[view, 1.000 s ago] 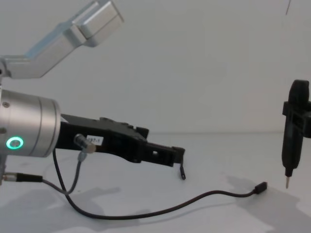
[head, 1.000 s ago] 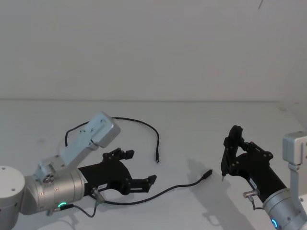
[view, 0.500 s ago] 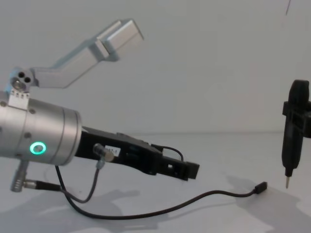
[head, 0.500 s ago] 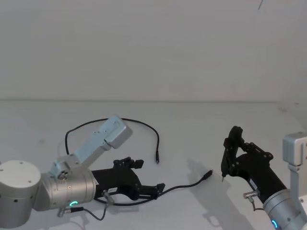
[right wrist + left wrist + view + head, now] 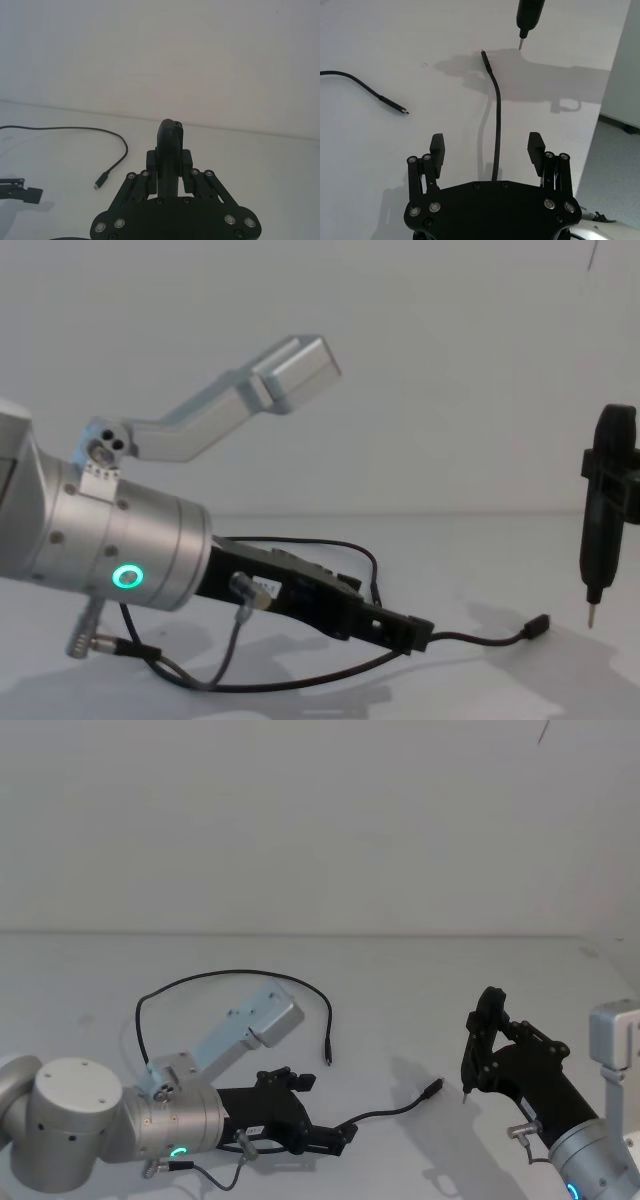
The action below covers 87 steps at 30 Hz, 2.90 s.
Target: Pick up the data cable with the one hand.
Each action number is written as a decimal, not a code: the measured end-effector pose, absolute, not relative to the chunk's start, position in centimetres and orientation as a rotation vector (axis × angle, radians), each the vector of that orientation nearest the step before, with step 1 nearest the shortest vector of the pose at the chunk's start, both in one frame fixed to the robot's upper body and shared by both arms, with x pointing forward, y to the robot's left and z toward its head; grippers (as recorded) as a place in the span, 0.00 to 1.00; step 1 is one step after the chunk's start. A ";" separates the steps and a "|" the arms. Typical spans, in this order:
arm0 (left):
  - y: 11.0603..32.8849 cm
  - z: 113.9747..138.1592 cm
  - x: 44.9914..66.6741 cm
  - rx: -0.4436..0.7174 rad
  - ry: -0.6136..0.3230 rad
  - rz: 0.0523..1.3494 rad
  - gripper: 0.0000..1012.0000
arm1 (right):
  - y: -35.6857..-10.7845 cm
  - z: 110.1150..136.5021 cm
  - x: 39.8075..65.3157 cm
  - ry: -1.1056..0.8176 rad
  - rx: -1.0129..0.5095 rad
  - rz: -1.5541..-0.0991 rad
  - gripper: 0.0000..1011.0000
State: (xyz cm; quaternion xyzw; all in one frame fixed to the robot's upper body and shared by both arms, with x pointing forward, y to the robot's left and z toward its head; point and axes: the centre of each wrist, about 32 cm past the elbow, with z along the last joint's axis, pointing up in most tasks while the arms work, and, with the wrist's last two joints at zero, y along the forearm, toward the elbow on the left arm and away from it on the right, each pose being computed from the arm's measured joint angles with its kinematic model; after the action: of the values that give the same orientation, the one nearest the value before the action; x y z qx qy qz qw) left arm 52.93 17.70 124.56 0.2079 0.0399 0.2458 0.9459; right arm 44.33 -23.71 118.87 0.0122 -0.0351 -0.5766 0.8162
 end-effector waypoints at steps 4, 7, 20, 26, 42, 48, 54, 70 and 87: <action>17.2 124.1 53.3 0.434 0.080 0.492 0.99 | -23.7 118.9 44.3 -0.075 0.026 -1.230 0.28; 16.8 123.9 53.5 0.438 0.078 0.489 0.99 | -23.7 118.9 44.3 -0.075 0.026 -1.229 0.28; 16.0 123.3 53.9 0.447 0.074 0.483 0.92 | -23.7 118.9 44.3 -0.075 0.026 -1.229 0.28; 15.8 123.1 54.0 0.449 0.073 0.481 0.74 | -23.7 118.9 44.3 -0.075 0.026 -1.229 0.28; 15.6 123.0 54.1 0.451 0.072 0.481 0.25 | -23.7 118.9 44.3 -0.075 0.026 -1.229 0.28; 15.5 123.0 54.1 0.451 0.071 0.481 0.08 | -23.7 118.9 44.3 -0.075 0.026 -1.229 0.28; 15.5 123.0 54.1 0.451 0.070 0.481 0.04 | -23.7 118.9 44.3 -0.075 0.026 -1.229 0.28; 15.6 123.0 54.0 0.436 0.018 0.468 0.04 | -24.1 120.0 44.6 -0.096 0.063 -1.226 0.28; 17.1 124.0 53.5 0.360 -0.207 0.431 0.04 | -26.3 125.1 46.1 -0.115 0.197 -1.189 0.28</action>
State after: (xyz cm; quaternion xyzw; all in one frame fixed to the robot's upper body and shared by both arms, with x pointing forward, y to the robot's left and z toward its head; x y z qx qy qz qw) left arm 53.50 17.08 124.02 0.1771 -0.1020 0.2121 0.9556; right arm 46.13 -26.30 125.11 0.0925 -0.0539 -0.5589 0.8223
